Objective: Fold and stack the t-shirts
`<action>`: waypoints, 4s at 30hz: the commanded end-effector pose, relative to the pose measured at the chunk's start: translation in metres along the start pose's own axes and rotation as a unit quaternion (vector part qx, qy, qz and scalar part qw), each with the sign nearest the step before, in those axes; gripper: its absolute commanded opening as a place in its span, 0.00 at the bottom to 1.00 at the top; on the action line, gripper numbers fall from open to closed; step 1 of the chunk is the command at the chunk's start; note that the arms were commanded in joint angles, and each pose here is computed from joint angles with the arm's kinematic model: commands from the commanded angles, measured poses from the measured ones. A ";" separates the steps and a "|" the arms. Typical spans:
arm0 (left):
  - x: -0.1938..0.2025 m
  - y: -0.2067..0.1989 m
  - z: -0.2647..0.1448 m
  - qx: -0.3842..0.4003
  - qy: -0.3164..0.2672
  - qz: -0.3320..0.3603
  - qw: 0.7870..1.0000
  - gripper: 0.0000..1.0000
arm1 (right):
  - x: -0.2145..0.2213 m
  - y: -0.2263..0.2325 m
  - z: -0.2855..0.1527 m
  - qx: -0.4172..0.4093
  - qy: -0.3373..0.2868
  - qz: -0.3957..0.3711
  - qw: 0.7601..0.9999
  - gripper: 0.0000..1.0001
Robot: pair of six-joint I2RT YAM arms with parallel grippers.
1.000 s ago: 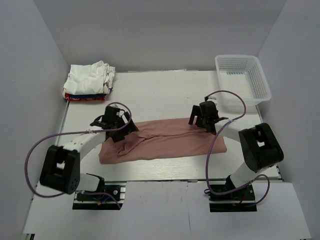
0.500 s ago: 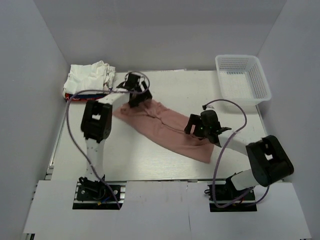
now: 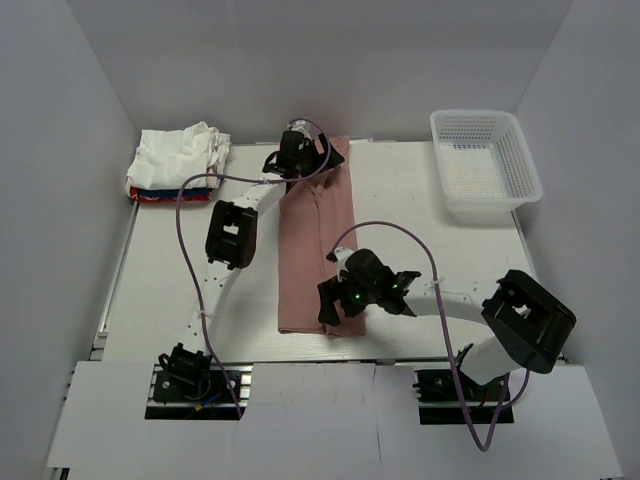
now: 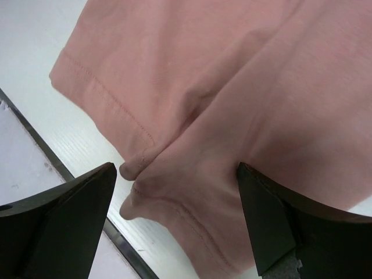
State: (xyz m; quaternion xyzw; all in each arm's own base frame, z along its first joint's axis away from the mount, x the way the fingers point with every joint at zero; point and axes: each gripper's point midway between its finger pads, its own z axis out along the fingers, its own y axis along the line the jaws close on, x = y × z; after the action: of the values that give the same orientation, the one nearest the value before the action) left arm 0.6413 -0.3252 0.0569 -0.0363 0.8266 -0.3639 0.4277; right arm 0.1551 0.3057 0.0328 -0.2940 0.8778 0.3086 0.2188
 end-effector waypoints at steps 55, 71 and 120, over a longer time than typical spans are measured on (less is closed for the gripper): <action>0.302 -0.008 -0.436 -0.103 0.374 -0.088 0.917 0.54 | 0.077 -0.018 -0.044 0.060 0.018 0.119 0.991 0.78; 0.288 -0.002 -0.413 -0.113 0.338 -0.055 0.933 0.00 | 0.051 -0.025 -0.041 0.079 -0.037 0.101 0.991 0.00; -0.001 -0.002 -0.211 -0.212 -0.087 0.032 0.973 0.00 | -0.270 -0.181 -0.012 0.307 -0.233 0.047 0.922 0.00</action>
State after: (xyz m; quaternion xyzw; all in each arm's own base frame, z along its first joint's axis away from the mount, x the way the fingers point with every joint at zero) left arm 0.4725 -0.2163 0.1252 -0.1192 0.8551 -0.1753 0.4732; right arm 0.4462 0.2747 0.1038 -0.0798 0.8822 0.0736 0.4583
